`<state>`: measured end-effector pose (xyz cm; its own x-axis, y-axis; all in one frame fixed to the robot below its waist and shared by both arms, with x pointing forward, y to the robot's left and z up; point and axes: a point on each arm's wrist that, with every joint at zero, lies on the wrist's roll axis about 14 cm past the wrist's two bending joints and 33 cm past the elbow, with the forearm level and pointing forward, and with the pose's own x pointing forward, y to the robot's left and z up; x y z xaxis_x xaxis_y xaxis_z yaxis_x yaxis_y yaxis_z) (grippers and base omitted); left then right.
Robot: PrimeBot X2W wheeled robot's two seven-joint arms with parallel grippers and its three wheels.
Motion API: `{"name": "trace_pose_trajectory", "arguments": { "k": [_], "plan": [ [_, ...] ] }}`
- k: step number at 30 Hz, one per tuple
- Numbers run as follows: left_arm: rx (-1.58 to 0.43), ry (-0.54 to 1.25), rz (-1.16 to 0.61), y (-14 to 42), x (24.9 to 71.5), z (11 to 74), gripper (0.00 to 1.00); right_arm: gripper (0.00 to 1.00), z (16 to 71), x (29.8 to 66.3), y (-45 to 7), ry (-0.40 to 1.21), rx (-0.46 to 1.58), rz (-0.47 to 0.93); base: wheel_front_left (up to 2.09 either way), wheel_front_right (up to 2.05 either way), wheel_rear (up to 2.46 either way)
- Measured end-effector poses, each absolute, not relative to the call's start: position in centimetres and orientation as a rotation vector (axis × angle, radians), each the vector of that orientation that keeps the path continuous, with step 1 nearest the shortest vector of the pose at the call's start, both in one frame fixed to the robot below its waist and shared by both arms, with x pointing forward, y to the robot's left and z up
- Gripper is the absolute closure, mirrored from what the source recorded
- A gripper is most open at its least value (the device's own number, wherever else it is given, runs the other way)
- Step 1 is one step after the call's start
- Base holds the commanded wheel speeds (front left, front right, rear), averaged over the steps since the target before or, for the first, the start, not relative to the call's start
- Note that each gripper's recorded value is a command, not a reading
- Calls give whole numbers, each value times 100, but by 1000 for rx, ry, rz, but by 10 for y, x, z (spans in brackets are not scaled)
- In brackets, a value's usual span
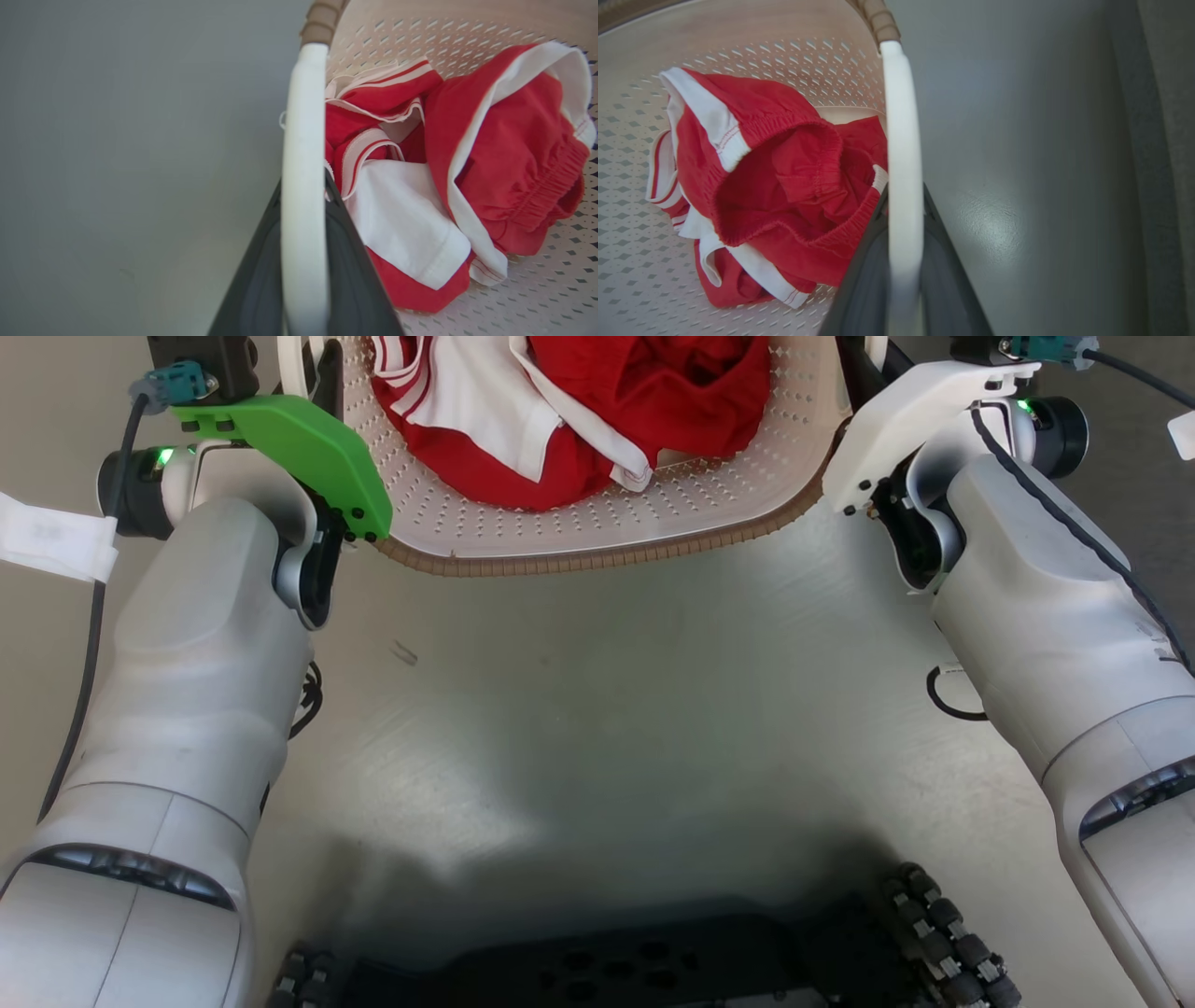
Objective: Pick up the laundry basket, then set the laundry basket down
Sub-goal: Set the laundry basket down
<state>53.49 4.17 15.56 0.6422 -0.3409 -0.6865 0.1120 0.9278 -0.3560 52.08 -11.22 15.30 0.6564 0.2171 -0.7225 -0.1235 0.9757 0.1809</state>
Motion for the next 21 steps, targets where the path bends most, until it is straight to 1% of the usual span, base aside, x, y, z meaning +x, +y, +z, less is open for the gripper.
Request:
{"name": "trace_pose_trajectory", "arguments": {
  "k": [6, 9, 21],
  "plan": [
    [-292, 892, -245, 46, 519, 129, 100, 100, 126, 506, -109, 891, 125, 196, 0, 0, 0],
    [-286, 896, -242, 48, 517, 123, 100, 100, 124, 512, -107, 876, 129, 199, 0, 0, 0],
    [-285, 885, -244, 49, 523, 119, 100, 100, 119, 516, -107, 864, 133, 200, 0, 0, 0]
  ]
}}
